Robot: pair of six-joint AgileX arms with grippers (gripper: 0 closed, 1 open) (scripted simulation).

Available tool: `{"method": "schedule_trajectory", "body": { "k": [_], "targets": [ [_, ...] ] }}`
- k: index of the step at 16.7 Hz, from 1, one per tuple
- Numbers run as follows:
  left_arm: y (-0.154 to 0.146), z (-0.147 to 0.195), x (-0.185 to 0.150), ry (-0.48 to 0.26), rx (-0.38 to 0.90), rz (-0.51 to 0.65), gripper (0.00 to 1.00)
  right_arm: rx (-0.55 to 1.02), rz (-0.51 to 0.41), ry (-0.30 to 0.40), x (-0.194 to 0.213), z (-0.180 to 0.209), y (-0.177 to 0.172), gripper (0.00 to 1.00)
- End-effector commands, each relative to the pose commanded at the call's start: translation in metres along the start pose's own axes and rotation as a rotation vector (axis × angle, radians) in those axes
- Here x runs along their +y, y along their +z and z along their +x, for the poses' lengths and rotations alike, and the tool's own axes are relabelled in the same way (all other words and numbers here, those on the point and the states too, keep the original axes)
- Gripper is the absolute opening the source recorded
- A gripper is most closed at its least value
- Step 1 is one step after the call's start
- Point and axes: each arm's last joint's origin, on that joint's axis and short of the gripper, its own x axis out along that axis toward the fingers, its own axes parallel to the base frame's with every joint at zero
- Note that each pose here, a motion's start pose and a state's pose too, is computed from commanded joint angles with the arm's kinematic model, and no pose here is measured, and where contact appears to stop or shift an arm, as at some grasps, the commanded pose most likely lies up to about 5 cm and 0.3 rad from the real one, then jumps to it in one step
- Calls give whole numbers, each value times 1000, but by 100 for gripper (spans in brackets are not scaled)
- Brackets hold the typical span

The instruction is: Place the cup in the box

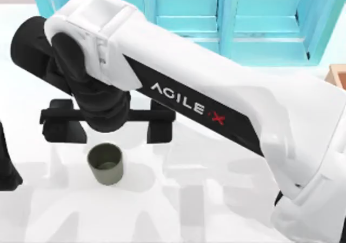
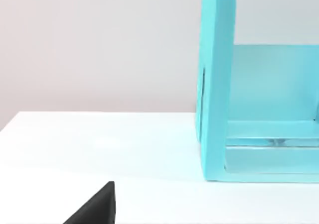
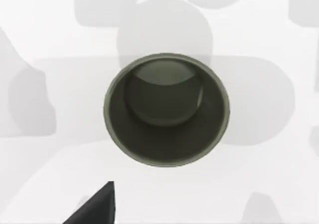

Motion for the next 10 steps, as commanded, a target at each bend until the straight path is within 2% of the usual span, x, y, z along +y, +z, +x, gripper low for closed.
{"method": "schedule_trajectory", "body": {
  "k": [5, 10],
  "targets": [
    [0, 0, 0, 0, 0, 0, 100, -2, 0, 3, 1, 16, 4, 100],
    [0, 0, 0, 0, 0, 0, 100, 0, 0, 0, 2, 78, 2, 100]
  ]
}}
